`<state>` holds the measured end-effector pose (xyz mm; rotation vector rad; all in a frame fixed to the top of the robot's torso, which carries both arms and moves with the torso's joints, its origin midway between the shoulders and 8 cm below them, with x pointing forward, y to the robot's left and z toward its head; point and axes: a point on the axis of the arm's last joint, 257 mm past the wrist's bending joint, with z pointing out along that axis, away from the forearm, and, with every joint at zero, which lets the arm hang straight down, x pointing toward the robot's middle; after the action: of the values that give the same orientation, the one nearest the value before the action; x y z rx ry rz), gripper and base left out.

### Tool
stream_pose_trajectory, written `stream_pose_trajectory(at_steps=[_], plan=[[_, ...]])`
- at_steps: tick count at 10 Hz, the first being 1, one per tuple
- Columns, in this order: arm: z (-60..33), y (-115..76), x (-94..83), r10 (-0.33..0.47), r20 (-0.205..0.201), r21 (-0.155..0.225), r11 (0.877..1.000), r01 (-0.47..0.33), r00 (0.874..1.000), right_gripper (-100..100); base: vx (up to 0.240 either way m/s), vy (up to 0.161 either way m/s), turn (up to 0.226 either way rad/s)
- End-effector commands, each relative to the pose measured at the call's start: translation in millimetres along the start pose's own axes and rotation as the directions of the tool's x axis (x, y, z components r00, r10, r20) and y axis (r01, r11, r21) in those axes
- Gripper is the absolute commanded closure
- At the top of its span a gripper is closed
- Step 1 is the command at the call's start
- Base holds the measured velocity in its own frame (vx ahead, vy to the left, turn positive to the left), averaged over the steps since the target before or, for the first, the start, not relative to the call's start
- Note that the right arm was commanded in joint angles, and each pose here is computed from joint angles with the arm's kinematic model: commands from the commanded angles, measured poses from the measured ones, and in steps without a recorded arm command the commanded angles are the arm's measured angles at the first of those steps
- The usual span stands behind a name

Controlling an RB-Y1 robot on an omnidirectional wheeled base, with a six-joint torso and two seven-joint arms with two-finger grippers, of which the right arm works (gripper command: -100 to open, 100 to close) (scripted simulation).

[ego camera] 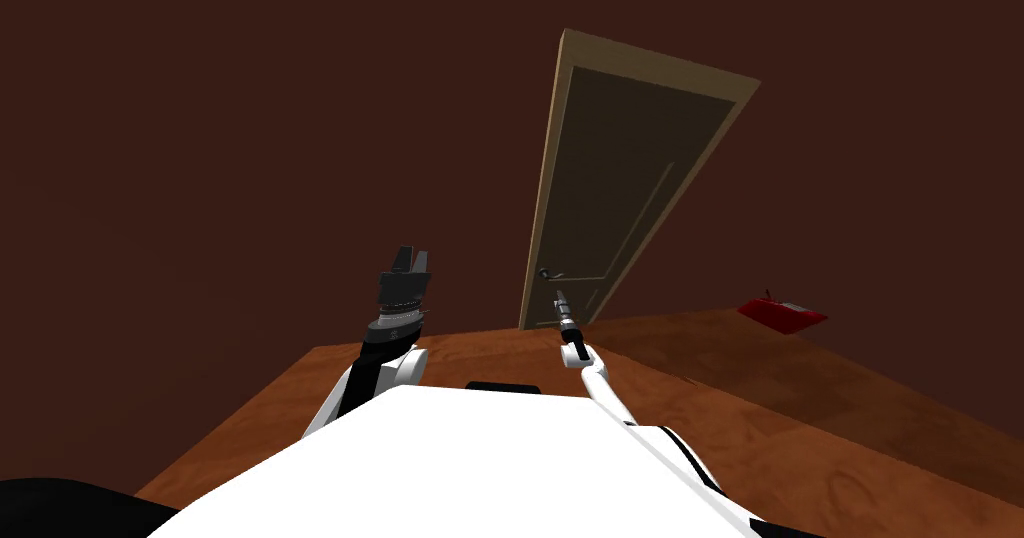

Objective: Pull the door open

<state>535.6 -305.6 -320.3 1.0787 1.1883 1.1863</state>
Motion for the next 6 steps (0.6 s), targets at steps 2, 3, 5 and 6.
stream_pose_trajectory(at_steps=[2, 3, 5, 6], plan=[[1.4, -9.2, -3.5, -0.003, 0.001, 0.020, 1.000, 0.003, 1.000, -100, 0.018, -0.097, 0.122], [1.8, -12.5, -4.7, -0.004, 0.002, 0.028, 1.000, 0.004, 1.000, -100, 0.019, -0.114, 0.158], [2.4, -17.8, -6.7, -0.006, 0.003, 0.040, 0.999, 0.006, 1.000, -100, 0.030, -0.104, 0.119], [2.6, -20.3, -7.7, -0.007, 0.003, 0.046, 0.999, 0.007, 1.000, -100, 0.013, -0.081, 0.118]])
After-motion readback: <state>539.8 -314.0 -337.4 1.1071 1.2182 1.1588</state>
